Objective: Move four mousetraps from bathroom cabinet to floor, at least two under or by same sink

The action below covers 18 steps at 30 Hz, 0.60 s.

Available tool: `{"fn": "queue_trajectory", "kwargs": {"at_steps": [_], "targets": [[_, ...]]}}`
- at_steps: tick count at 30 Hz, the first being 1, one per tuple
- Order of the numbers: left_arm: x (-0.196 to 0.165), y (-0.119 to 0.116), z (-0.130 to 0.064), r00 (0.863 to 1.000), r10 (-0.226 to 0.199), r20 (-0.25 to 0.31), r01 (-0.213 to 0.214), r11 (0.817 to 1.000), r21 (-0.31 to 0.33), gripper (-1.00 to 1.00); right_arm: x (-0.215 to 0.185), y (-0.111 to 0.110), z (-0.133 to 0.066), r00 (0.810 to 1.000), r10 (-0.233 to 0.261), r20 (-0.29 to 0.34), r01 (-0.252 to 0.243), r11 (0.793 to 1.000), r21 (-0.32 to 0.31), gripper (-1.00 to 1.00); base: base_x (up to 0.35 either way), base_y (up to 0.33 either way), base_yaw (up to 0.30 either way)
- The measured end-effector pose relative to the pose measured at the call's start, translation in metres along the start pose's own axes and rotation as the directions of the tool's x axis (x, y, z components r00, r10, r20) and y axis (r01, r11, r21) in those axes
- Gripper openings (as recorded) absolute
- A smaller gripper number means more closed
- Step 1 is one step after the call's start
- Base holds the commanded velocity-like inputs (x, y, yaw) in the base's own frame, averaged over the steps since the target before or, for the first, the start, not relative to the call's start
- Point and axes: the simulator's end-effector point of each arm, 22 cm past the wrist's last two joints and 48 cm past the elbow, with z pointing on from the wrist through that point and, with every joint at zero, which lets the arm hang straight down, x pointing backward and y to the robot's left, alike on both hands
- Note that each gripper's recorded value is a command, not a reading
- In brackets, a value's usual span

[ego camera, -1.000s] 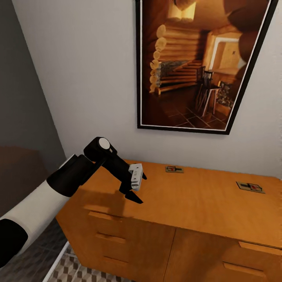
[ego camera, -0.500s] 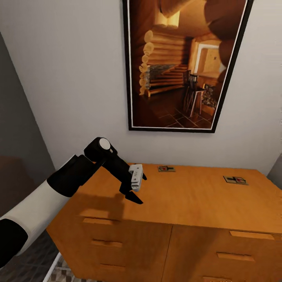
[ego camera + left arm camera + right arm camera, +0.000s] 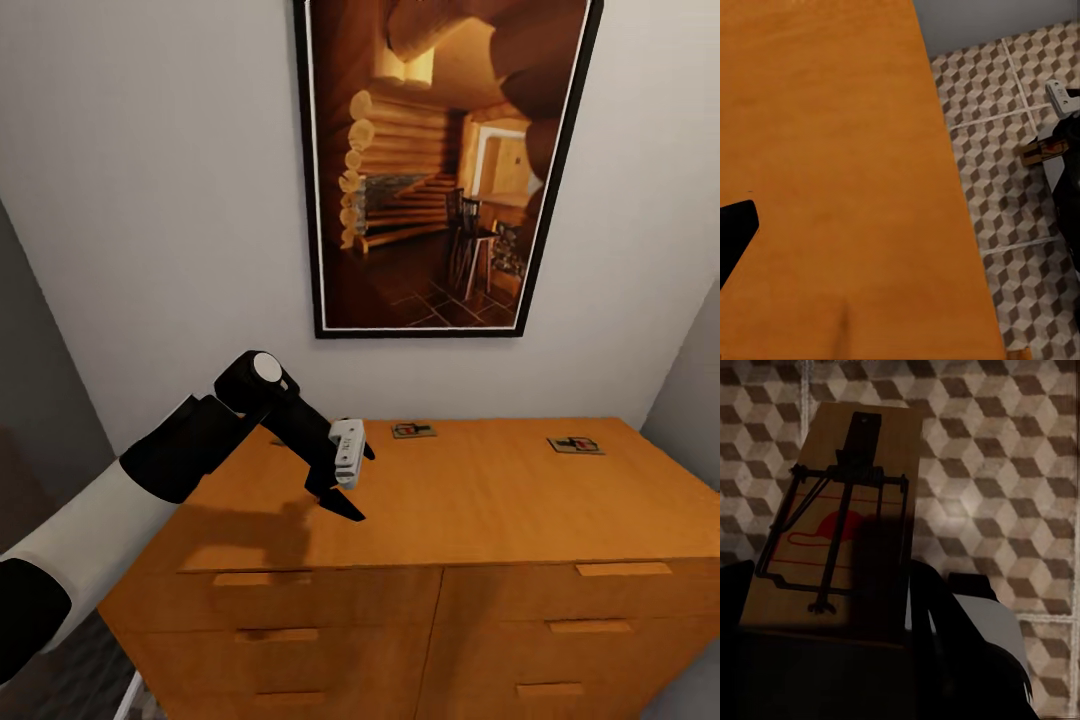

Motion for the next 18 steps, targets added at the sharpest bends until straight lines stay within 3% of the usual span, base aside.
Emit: {"fn": "queue_trajectory", "kwargs": {"at_steps": [11, 18], "targets": [[-0.0032, -0.0014, -0.0038, 1.0, 0.006, -0.004, -0.006, 1.0, -0.008, 1.0, -0.0046, 0.0001, 0.0, 1.0, -0.001, 0.011, 0.001, 1.0, -0.001, -1.0, 0.0, 0.004, -0.223], [-0.0041, -0.0018, -0.0048, 1.0, 0.008, -0.005, -0.008, 1.0, -0.011, 1.0, -0.0054, 0.0004, 0.0, 1.0, -0.001, 0.014, 0.001, 1.0, -0.001, -1.0, 0.0, 0.093, -0.054]]}}
